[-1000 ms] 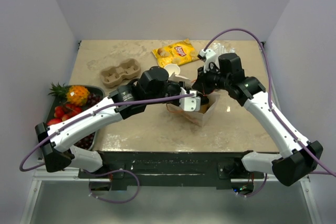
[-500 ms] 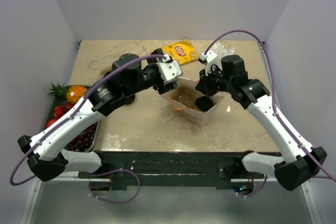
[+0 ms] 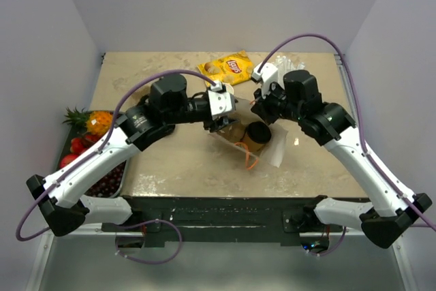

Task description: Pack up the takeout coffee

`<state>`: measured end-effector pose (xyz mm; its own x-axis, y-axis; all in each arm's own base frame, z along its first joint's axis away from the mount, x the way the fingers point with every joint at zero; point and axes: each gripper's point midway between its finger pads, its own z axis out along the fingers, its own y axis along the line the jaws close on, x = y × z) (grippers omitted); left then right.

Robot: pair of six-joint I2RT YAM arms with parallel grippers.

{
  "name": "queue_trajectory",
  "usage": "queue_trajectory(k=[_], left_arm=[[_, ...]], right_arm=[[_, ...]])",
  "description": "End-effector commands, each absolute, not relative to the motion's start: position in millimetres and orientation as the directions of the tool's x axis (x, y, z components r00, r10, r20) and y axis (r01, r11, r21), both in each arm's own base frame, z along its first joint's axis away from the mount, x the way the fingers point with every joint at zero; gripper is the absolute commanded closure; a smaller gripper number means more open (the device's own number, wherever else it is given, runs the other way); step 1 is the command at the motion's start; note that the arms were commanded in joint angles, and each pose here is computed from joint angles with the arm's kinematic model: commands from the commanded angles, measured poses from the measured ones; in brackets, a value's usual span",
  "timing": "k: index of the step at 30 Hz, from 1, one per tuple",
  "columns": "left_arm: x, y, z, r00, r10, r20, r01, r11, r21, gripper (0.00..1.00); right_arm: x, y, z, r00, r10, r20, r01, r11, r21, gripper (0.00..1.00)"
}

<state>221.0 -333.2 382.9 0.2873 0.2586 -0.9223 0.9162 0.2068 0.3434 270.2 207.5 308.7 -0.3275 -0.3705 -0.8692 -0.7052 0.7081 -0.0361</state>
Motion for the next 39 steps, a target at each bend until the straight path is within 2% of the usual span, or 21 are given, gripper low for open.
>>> queue_trajectory(k=[1, 5, 13, 14, 18, 20, 23, 24, 26, 27, 30, 33, 39], left_arm=[[201, -349, 350, 0.289, 0.217, -0.933, 0.947, 0.081, 0.312, 0.48], [193, -365, 348, 0.3, 0.205, -0.932, 0.944, 0.077, 0.321, 0.52], [174, -369, 317, 0.274, 0.268, -0.924, 0.956, 0.033, 0.293, 0.55], [173, -368, 321, 0.282, 0.262, -0.923, 0.953, 0.037, 0.302, 0.54], [180, -365, 351, 0.332, 0.214, -0.919, 0.929, 0.092, 0.357, 0.36], [182, -365, 368, 0.357, 0.189, -0.915, 0.917, 0.113, 0.382, 0.32], [189, -363, 392, 0.383, 0.164, -0.909, 0.897, 0.168, 0.408, 0.26], [191, -361, 397, 0.387, 0.16, -0.908, 0.893, 0.183, 0.412, 0.23], [201, -357, 408, 0.387, 0.164, -0.907, 0.876, 0.243, 0.418, 0.19], [205, -355, 409, 0.386, 0.17, -0.907, 0.869, 0.263, 0.42, 0.15], [238, -338, 423, 0.343, 0.179, -0.922, 0.825, 0.412, 0.387, 0.09], [273, -316, 439, 0.291, 0.167, -0.942, 0.766, 0.55, 0.334, 0.08], [315, -291, 433, 0.213, 0.197, -0.957, 0.695, 0.658, 0.29, 0.08]], right_arm=[[260, 222, 283, -0.357, -0.38, -0.853, -0.735, 0.678, 0.005, 1.0], [261, 219, 250, -0.442, -0.386, -0.81, -0.698, 0.715, 0.04, 1.0], [269, 219, 274, -0.418, -0.336, -0.844, -0.68, 0.732, 0.045, 1.0], [269, 218, 277, -0.409, -0.338, -0.848, -0.682, 0.73, 0.039, 1.0], [272, 211, 275, -0.415, -0.348, -0.841, -0.672, 0.74, 0.025, 0.99], [286, 201, 276, -0.45, -0.307, -0.839, -0.621, 0.783, 0.046, 0.92], [298, 193, 286, -0.453, -0.277, -0.847, -0.591, 0.805, 0.053, 0.89], [299, 193, 290, -0.443, -0.278, -0.853, -0.59, 0.806, 0.043, 0.78], [302, 193, 298, -0.421, -0.278, -0.863, -0.595, 0.803, 0.032, 0.67], [302, 194, 302, -0.412, -0.278, -0.867, -0.604, 0.797, 0.032, 0.58], [306, 196, 320, -0.374, -0.272, -0.887, -0.616, 0.788, 0.018, 0.43], [309, 200, 342, -0.33, -0.265, -0.906, -0.634, 0.774, 0.004, 0.37], [310, 211, 366, -0.286, -0.242, -0.927, -0.674, 0.739, 0.015, 0.3]])
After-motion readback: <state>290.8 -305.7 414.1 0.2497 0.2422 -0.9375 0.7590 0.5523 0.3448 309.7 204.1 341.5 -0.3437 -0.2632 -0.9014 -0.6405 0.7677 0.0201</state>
